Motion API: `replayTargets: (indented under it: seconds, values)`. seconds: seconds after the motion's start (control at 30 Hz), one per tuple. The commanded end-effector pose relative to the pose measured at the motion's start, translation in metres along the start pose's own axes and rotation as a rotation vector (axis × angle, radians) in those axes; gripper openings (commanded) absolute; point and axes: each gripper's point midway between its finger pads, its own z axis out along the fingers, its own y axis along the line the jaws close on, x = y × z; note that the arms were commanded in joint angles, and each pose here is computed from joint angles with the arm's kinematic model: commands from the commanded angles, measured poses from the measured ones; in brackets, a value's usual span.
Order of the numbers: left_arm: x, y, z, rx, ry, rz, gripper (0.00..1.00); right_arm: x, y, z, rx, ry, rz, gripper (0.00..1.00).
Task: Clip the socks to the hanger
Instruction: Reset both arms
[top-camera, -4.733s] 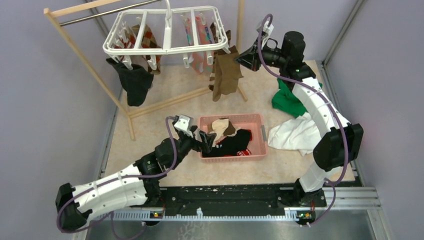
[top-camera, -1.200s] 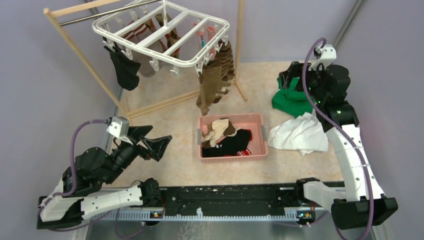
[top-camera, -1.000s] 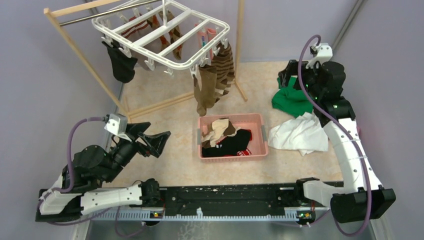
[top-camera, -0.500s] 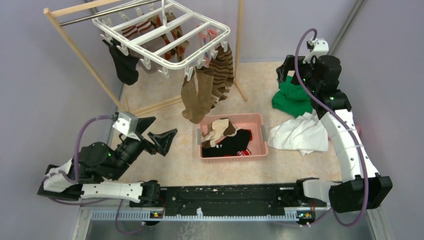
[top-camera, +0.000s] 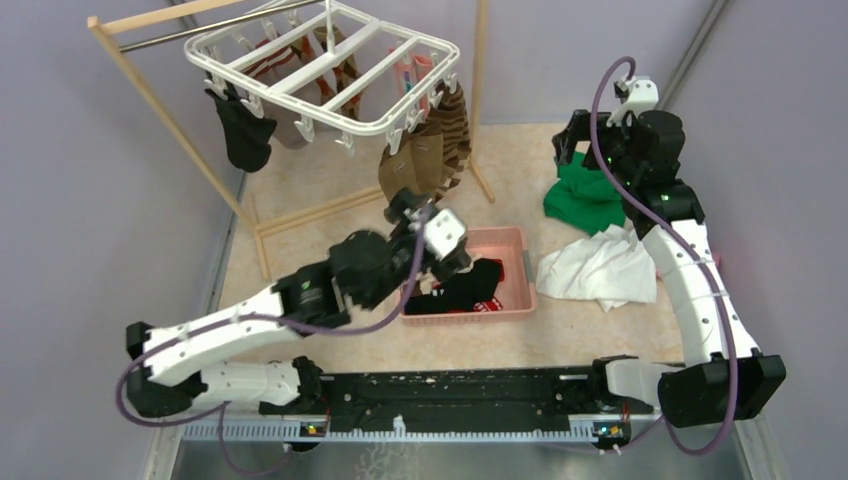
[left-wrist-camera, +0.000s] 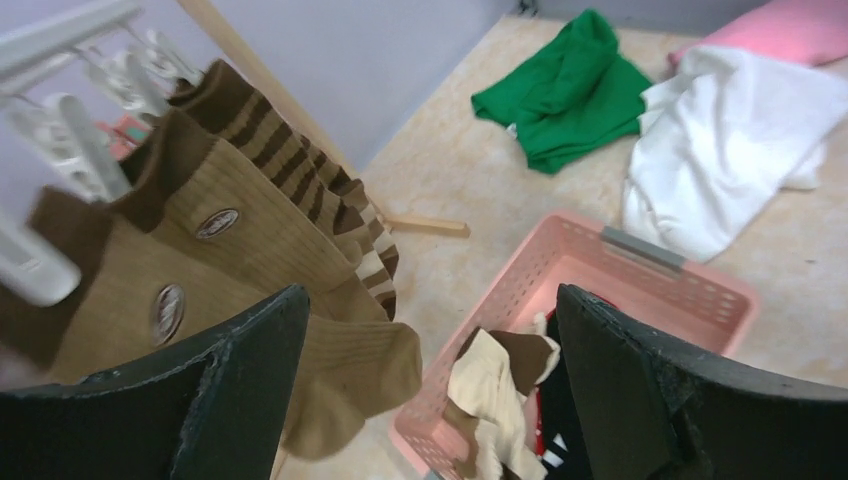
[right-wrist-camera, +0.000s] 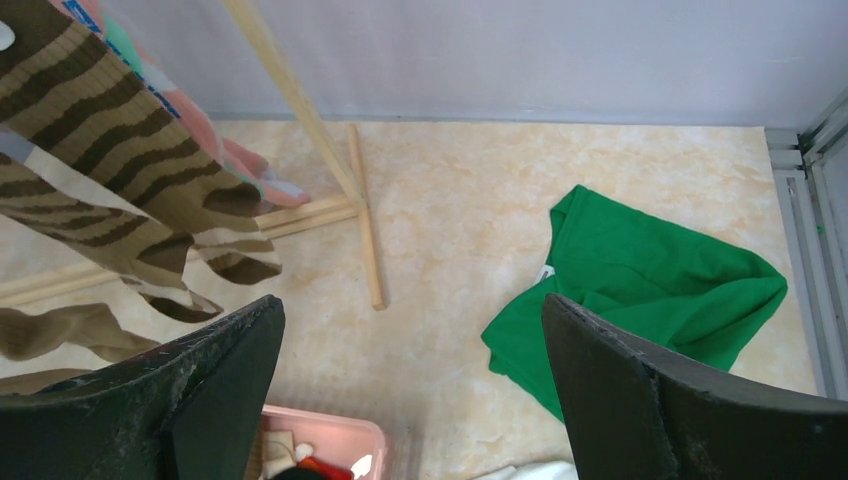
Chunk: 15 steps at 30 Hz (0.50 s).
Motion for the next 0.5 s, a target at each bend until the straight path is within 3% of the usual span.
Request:
replayTargets:
  seconds: [0.0,0.17,0.27,0.47]
  values:
    - [0.007,-0.031,0.061,0.188,-0.016,-0.005,0.99,-0.031,0.003,-0.018,-0.005,-0.094,-0.03,0.98]
    - [0.077,-0.04,0.085,0.201,0.093,-0.085,0.99,-0.034,0.004,-0.021,-0.009,-0.11,-0.04,0.98]
    - [0.093,-0.031,0.073,0.153,0.06,-0.187,0.99,-0.032,0.004,-0.021,-0.01,-0.111,-0.034,0.98]
    - [0.144,0.006,0.033,-0.011,0.141,-0.354,0.99,-0.015,0.003,-0.016,-0.013,-0.073,-0.011,0.98]
